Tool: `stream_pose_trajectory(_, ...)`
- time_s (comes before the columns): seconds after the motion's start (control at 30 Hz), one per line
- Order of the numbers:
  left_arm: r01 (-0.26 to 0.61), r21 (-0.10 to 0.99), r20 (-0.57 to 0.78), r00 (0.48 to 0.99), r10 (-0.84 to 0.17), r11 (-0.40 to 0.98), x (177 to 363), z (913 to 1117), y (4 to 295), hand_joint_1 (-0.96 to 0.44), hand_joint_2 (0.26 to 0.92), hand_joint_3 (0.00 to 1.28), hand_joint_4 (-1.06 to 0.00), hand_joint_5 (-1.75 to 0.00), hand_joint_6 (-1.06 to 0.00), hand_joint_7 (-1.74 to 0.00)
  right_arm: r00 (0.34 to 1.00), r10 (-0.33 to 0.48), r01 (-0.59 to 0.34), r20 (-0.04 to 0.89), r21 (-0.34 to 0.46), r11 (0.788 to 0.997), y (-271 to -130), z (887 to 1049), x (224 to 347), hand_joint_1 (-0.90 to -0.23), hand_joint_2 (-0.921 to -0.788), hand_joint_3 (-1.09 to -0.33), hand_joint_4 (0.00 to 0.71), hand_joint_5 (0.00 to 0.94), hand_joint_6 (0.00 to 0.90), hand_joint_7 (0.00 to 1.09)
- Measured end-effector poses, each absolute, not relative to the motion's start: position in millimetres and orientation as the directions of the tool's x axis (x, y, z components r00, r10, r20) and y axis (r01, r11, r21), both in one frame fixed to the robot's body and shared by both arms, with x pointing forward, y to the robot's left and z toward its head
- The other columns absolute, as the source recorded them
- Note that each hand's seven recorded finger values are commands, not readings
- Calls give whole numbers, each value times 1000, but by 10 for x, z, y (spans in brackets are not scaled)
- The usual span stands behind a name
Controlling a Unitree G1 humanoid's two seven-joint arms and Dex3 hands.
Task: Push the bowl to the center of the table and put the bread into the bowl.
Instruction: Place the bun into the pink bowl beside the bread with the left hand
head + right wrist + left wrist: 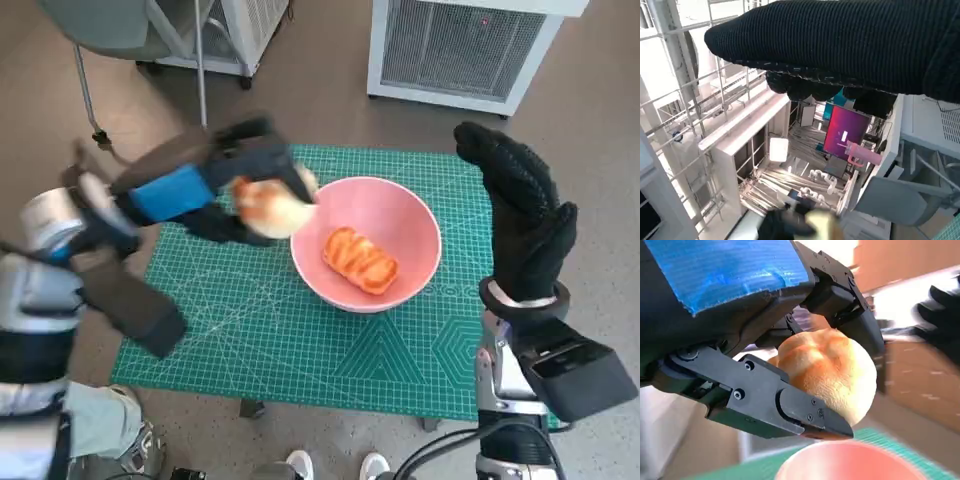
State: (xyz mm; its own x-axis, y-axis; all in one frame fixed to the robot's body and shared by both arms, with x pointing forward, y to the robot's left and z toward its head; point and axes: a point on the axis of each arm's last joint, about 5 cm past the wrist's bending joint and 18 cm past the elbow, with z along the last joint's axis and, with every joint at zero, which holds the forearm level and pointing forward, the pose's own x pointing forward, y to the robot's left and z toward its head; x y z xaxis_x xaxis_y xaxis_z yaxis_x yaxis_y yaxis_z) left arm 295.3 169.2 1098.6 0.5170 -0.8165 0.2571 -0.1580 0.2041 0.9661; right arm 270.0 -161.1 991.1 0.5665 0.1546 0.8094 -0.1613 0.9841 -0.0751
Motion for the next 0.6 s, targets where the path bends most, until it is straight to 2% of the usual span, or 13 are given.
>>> stream_pose_trajectory(0.13,-141,973,228,480,-847,183,3056,10951,1492,0,920,131,-578,-1222,-594,-1261,564,155,-161,811,-77,984,-1618,9911,2698,-519,-921,-791,294,8,-1,679)
stream_pose_trajectory(0.4,-75,994,107,478,-872,80,3207,10796,1233,-1,920,126,-589,-1210,-595,-1261,563,154,-157,812,-77,985,-1647,9908,2685,-508,-921,-793,295,8,-1,680)
stream_pose_trajectory(0.47,-47,997,77,482,-873,62,3228,10742,1198,-1,921,145,-553,-1217,-590,-1292,561,153,-156,814,-77,985,-1650,9910,2679,-507,-921,-795,295,8,-1,680)
stream_pose_trajectory(0.5,-24,999,54,489,-871,49,3240,10715,1180,-71,921,160,-506,-1118,-574,-1314,560,152,-155,814,-78,985,-1654,9910,2675,-506,-921,-796,295,8,-1,680)
stream_pose_trajectory(0.53,3,1000,24,497,-868,30,3248,10693,1155,-171,921,184,-469,-912,-548,-1348,560,151,-154,815,-77,985,-1659,9908,2671,-504,-921,-797,295,8,-1,680)
stream_pose_trajectory(0.57,26,1000,-2,504,-863,13,3254,10680,1137,-234,921,209,-389,-663,-519,-1383,560,150,-153,815,-77,985,-1663,9906,2668,-501,-921,-799,295,9,-1,679)
stream_pose_trajectory(0.6,60,998,-36,517,-855,-6,3261,10667,1115,-275,921,226,-344,-491,-500,-1406,561,149,-152,814,-76,985,-1666,9902,2665,-499,-921,-801,295,9,-1,679)
